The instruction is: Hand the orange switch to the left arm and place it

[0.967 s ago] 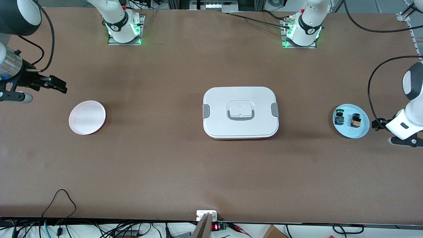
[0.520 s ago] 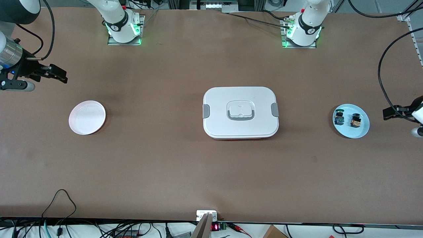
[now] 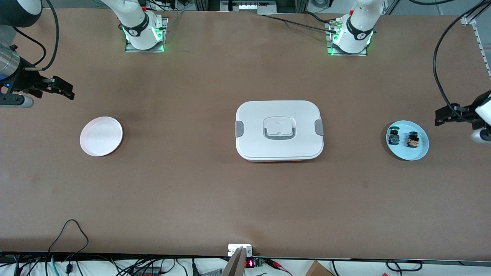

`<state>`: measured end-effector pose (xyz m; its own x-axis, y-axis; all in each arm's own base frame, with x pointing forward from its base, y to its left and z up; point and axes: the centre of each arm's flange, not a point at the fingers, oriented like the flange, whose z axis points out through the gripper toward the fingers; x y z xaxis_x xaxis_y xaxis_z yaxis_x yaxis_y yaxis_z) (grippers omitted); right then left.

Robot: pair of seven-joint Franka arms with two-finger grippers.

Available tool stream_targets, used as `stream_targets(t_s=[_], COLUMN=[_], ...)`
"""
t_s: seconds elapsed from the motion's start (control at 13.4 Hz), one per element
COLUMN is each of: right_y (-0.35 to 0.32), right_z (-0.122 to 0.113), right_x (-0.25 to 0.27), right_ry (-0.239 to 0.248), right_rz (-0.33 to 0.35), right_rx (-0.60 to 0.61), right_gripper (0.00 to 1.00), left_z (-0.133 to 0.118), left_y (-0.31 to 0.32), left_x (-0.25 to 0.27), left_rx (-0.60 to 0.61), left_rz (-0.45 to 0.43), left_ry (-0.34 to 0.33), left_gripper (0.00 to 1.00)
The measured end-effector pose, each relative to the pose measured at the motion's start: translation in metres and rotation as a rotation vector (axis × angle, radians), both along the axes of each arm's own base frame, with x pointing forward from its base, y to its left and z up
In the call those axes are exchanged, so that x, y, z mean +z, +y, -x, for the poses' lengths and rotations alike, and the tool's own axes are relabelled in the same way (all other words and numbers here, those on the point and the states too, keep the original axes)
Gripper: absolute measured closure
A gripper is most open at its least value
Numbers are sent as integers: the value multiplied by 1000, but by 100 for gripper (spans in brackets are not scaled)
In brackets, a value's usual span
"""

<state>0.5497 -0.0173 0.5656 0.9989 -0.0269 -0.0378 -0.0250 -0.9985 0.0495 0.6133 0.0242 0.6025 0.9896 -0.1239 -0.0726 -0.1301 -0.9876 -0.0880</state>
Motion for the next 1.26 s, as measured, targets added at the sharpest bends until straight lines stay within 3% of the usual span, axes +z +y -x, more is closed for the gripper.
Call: stream_targets(t_s=[0.15, 0.59, 0.89, 1.26], right_y=[0, 0, 1, 0], right_z=[-5, -5, -4, -4], right_x=[9, 14, 20, 21], right_ry=[-12, -2, -1, -1], right_rz=[1, -3, -6, -6], right_rx=[-1, 3, 2, 2], right_gripper=[0, 0, 0, 0], left_z=[14, 57, 72, 75], left_y=[-20, 7, 6, 1], left_x=[24, 30, 5, 9], left_rx=[7, 138, 135, 125], left_rz=[-19, 76, 81, 83], left_ry=[-17, 20, 9, -3], left_gripper=[0, 0, 0, 0])
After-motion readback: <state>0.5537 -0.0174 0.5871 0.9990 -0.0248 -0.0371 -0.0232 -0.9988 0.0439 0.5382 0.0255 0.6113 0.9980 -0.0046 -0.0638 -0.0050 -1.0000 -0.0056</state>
